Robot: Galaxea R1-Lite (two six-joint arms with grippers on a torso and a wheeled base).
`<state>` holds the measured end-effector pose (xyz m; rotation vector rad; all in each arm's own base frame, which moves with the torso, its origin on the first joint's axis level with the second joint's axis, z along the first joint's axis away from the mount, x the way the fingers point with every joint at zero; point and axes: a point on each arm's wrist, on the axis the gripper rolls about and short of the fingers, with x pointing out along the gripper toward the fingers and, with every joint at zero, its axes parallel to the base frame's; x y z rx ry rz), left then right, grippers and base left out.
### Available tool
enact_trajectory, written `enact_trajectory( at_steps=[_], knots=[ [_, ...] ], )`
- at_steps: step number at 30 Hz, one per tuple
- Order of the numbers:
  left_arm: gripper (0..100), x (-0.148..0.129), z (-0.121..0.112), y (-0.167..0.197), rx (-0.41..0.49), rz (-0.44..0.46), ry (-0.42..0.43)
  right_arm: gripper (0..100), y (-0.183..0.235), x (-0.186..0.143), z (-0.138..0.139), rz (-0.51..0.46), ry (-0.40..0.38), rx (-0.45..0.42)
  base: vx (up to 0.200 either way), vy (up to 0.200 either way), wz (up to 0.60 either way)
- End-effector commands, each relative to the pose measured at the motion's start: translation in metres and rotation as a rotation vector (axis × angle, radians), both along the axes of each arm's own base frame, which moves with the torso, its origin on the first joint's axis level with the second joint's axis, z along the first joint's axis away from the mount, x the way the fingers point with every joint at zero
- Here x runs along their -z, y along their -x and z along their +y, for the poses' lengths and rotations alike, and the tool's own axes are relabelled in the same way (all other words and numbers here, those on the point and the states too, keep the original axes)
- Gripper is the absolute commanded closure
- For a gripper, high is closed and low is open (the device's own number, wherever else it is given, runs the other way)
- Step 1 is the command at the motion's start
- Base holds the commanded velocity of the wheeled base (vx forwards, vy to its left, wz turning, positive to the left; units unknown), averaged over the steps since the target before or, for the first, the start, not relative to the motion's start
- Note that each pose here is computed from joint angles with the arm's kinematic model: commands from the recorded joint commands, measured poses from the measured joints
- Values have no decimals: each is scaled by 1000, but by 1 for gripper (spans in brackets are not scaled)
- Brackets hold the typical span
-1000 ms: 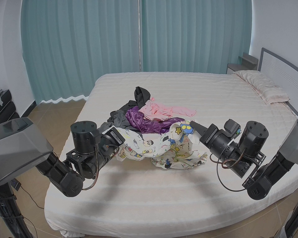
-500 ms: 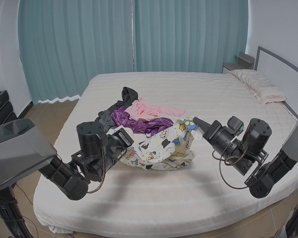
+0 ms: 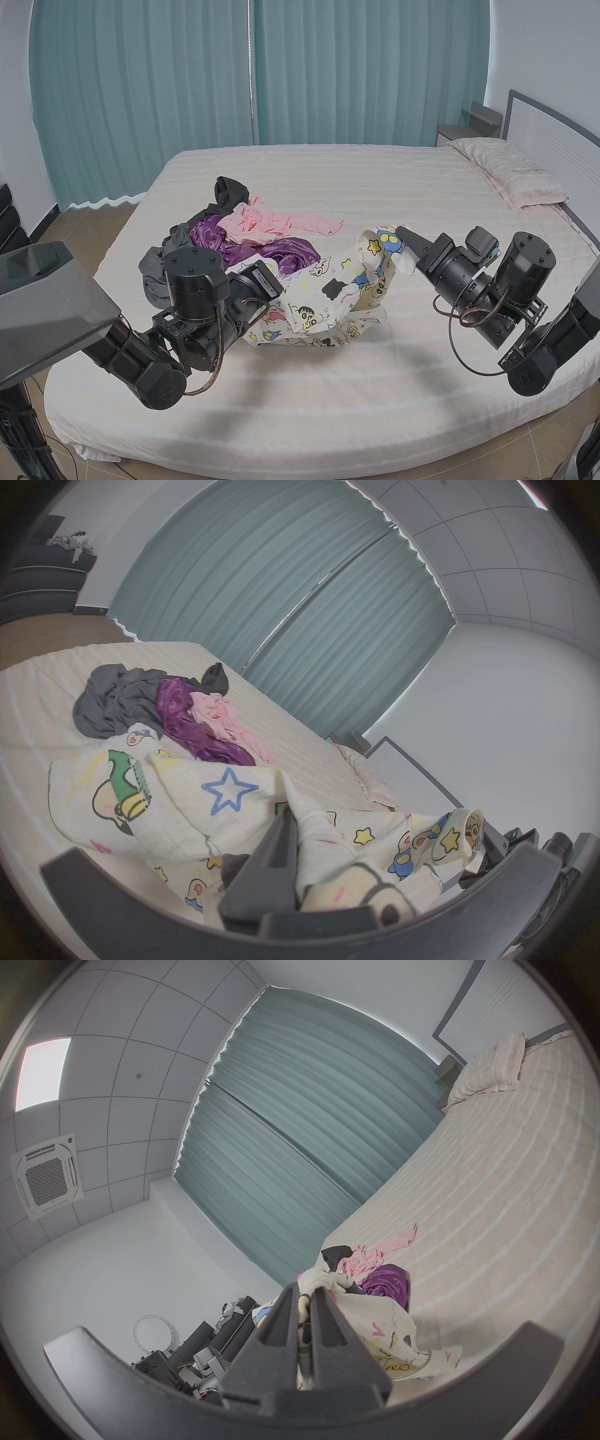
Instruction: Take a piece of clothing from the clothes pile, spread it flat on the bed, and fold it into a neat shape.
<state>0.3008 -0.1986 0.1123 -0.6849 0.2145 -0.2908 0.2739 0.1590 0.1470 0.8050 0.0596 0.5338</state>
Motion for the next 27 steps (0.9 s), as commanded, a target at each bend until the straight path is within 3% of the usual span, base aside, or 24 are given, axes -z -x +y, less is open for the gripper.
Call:
enact_trajectory(
  at_steps=[1, 27],
  knots=[
    [100, -2, -2, 0, 5, -8, 7, 100, 0, -1, 0, -5, -1, 0, 0, -200, 0],
    [100, -8, -14, 0, 15, -33, 22, 100, -5, -6, -5, -20, -12, 23, 0, -200, 0]
  ],
)
